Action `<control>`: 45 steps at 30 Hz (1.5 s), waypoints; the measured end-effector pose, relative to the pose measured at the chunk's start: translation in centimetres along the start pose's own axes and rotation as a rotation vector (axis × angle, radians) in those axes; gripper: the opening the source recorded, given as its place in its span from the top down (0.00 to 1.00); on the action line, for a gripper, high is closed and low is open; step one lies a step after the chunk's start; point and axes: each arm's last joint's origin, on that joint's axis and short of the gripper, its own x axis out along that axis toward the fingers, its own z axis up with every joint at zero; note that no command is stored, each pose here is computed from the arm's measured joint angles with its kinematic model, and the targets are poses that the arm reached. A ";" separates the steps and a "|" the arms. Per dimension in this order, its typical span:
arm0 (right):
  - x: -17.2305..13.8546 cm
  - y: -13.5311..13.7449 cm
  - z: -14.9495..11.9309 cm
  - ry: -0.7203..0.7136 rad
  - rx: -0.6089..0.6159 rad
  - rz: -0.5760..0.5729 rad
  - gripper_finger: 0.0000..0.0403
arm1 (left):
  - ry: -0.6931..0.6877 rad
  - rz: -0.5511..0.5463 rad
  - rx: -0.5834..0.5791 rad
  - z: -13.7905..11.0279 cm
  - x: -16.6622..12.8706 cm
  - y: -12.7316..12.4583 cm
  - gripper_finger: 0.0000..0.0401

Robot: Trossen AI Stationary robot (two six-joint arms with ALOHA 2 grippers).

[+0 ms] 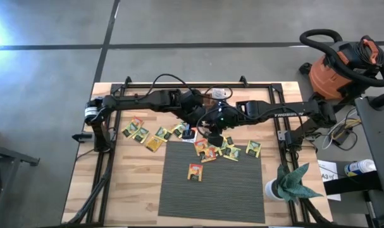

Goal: Pick & Place Tea
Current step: Put the white tea bag into the right section of the wooden organizer

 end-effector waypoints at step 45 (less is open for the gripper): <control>-1.4 -0.6 0.3 -0.096 0.142 -0.117 0.98 | -0.127 0.220 -0.066 0.6 -6.2 1.1 0.94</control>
